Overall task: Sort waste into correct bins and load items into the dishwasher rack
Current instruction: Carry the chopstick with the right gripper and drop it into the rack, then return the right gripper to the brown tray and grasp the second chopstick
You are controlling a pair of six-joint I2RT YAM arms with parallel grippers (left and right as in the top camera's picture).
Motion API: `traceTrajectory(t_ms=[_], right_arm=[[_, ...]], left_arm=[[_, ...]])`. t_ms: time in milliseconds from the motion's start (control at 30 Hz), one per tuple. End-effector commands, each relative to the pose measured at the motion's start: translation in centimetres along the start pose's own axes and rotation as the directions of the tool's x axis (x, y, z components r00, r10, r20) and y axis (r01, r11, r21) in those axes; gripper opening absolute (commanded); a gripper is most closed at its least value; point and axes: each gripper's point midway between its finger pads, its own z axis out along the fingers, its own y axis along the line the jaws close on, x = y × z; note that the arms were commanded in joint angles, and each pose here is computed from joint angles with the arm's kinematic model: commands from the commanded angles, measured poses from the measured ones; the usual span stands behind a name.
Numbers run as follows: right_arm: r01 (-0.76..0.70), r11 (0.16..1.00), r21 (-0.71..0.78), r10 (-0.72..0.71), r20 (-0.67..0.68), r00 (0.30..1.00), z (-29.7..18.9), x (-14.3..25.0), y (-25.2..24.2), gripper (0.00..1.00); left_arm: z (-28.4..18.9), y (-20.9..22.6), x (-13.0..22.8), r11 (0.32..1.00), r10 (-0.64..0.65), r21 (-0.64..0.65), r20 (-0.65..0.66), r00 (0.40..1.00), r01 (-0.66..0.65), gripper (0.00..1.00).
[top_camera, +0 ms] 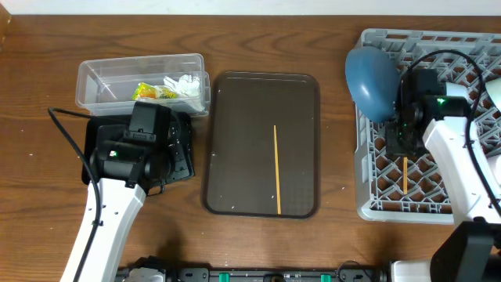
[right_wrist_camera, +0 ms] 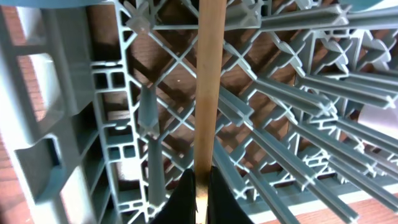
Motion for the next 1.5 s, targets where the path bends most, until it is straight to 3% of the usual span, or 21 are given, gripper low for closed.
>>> traceTrajectory(t_ms=[0, 67, 367, 533, 633, 700, 1067, 1467], right_arm=[[0.001, 1.0, 0.028, -0.001, -0.006, 1.0, 0.6, 0.2, -0.7, 0.11], [-0.001, 1.0, 0.027, 0.001, -0.001, 1.0, 0.6, 0.0, -0.7, 0.21], [-0.037, 0.999, -0.001, 0.037, 0.024, 0.999, 0.0, -0.6, -0.4, 0.26], [-0.009, 0.971, -0.24, 0.042, 0.131, 0.991, -4.1, -2.9, 3.5, 0.33], [0.092, 0.89, -0.447, 0.011, 0.222, 0.975, -7.7, -4.1, 8.4, 0.35], [0.156, 0.854, -0.496, -0.023, 0.263, 0.964, -9.1, -4.2, 11.0, 0.35], [0.326, 0.833, -0.446, -0.229, 0.259, 0.938, -7.7, -1.4, 23.0, 0.38], [0.308, 0.877, -0.369, -0.328, 0.011, 0.945, 1.6, 4.2, 30.5, 0.34]], left_arm=[[0.3, 0.6, 0.1, 1.0, 0.0, -0.026, -0.006, 1.0, 0.0, 0.67], [0.3, 0.6, 0.1, 1.0, -0.001, -0.026, -0.006, 1.0, 0.001, 0.68], [0.3, 0.6, 0.1, 1.0, -0.001, -0.026, -0.007, 1.0, 0.001, 0.67], [0.3, 0.6, 0.1, 1.0, -0.001, -0.026, -0.006, 1.0, 0.001, 0.68], [0.3, 0.5, 0.0, 1.0, -0.001, -0.025, -0.004, 1.0, 0.001, 0.67], [0.3, 0.5, -0.1, 1.0, -0.001, -0.023, 0.0, 1.0, 0.001, 0.68], [0.3, 0.5, -0.1, 1.0, -0.001, -0.021, 0.002, 1.0, 0.001, 0.68], [0.3, 0.5, -0.1, 1.0, -0.001, -0.021, 0.002, 1.0, 0.001, 0.67]])
